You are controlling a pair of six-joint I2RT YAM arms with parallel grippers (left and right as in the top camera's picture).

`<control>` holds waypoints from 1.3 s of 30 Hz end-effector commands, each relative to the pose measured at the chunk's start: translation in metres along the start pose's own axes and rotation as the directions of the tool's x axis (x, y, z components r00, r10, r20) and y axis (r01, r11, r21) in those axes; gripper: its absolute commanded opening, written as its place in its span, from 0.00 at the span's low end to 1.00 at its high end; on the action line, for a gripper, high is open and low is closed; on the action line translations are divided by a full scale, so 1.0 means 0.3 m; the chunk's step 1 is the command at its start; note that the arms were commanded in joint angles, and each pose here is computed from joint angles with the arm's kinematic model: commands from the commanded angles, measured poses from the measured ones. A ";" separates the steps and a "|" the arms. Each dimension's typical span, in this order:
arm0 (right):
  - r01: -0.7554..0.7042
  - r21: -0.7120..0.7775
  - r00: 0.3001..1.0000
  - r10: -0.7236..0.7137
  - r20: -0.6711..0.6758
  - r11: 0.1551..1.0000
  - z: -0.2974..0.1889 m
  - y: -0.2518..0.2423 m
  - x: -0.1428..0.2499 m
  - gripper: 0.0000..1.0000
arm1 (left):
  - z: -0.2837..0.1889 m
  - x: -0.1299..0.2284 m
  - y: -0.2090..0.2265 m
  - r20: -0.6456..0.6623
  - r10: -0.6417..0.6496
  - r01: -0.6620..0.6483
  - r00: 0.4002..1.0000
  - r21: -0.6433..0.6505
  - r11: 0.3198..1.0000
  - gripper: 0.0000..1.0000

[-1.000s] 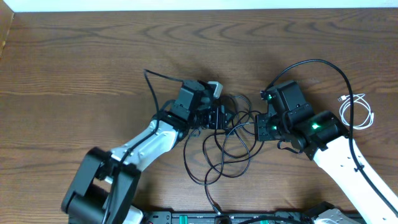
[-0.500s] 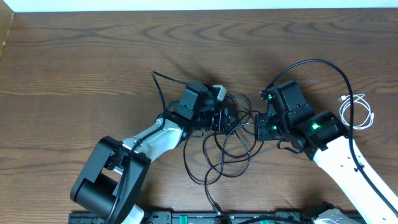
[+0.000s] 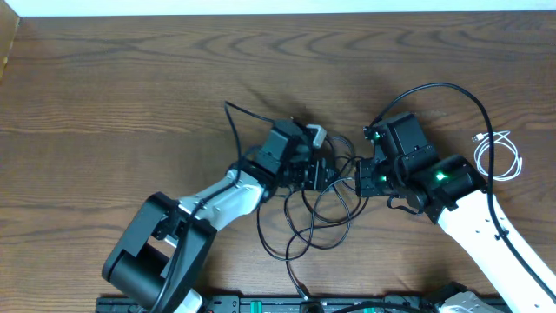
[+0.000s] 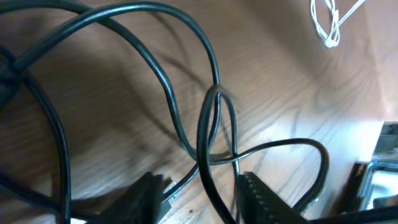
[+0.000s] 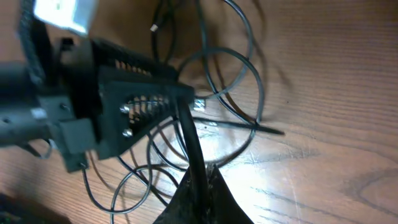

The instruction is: Untangle cables

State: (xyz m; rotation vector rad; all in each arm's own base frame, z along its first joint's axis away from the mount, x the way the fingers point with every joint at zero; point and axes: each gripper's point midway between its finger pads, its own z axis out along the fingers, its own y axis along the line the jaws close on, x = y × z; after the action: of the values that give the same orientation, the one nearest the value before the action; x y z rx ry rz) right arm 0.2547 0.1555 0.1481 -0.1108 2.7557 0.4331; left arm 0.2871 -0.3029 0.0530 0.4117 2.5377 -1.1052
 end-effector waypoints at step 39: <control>-0.014 0.027 0.981 0.008 0.194 1.000 -0.191 -0.043 -0.168 0.01 | -1.236 -0.285 0.065 0.816 0.024 0.266 0.577 -0.215 0.940 0.07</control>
State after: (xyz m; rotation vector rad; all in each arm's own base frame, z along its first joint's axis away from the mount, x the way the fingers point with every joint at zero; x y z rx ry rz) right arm 0.2679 0.1368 0.1638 -0.0409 2.7240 0.3928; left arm 0.2978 -0.0548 0.3179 -0.2036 1.8200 -0.7111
